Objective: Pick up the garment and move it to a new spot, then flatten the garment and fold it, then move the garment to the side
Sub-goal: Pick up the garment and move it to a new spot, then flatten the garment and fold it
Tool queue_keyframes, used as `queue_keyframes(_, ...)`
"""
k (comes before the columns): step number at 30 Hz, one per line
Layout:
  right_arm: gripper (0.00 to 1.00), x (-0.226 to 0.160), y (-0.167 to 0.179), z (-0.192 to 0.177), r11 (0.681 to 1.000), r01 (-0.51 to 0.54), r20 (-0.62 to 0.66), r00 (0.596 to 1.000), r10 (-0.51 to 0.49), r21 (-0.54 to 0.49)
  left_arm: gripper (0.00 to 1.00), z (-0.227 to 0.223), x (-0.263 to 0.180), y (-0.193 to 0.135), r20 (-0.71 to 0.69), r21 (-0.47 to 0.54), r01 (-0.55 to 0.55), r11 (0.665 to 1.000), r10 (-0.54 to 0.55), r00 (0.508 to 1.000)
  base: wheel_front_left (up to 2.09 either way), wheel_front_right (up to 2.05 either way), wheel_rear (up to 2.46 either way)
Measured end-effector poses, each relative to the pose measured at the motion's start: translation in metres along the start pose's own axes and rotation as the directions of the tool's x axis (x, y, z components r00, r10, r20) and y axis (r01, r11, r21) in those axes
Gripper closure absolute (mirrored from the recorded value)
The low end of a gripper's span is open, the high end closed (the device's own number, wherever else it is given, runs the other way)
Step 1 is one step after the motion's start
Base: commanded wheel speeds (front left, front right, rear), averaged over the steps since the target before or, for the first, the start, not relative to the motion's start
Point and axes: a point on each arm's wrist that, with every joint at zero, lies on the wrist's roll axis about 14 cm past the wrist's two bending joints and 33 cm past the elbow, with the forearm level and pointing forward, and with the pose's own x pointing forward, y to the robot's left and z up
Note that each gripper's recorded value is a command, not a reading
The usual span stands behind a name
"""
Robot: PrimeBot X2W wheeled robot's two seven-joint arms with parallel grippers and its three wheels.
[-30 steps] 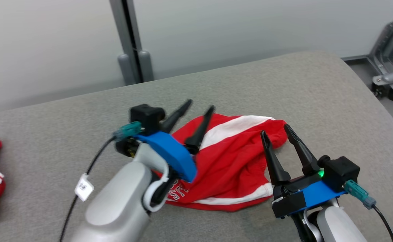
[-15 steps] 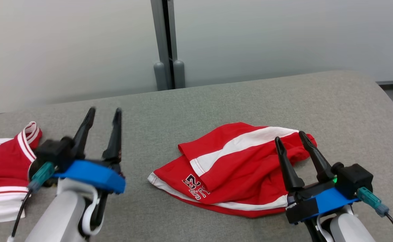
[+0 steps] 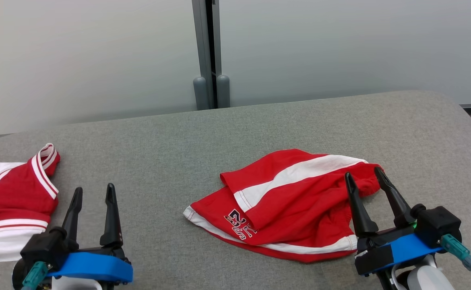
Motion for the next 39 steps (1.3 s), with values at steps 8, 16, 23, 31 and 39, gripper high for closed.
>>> queue_keyframes(8,0.0,0.0,0.0,0.0,1.0,0.0,-0.001,1.0,0.0,-0.008,0.0,-0.007,-0.005,-0.002,-0.008,0.005,-0.002,1.0,0.002,1.0,0.0,0.0,0.0)
queue_keyframes(16,0.0,0.0,0.0,-0.001,1.0,0.003,-0.004,1.0,-0.003,-0.007,0.0,-0.015,-0.004,0.0,-0.032,-0.001,0.0,1.0,0.0,1.0,0.0,0.0,0.0)
queue_keyframes(23,0.0,-0.001,-0.001,-0.003,1.0,0.005,-0.01,1.0,-0.005,-0.007,0.0,-0.02,-0.003,-0.001,-0.044,-0.002,0.006,1.0,-0.006,0.999,0.0,0.0,0.0)
queue_keyframes(31,0.0,-0.003,-0.004,-0.007,1.0,0.012,-0.023,1.0,-0.012,-0.007,0.0,-0.027,-0.002,-0.002,-0.064,-0.006,0.01,1.0,-0.01,0.998,0.0,0.0,0.0)
queue_keyframes(39,0.0,-0.025,-0.022,-0.046,0.999,0.043,-0.171,0.984,-0.047,-0.026,0.0,-0.045,-0.004,-0.008,-0.151,-0.031,0.056,0.998,-0.06,0.987,0.0,0.0,0.0)
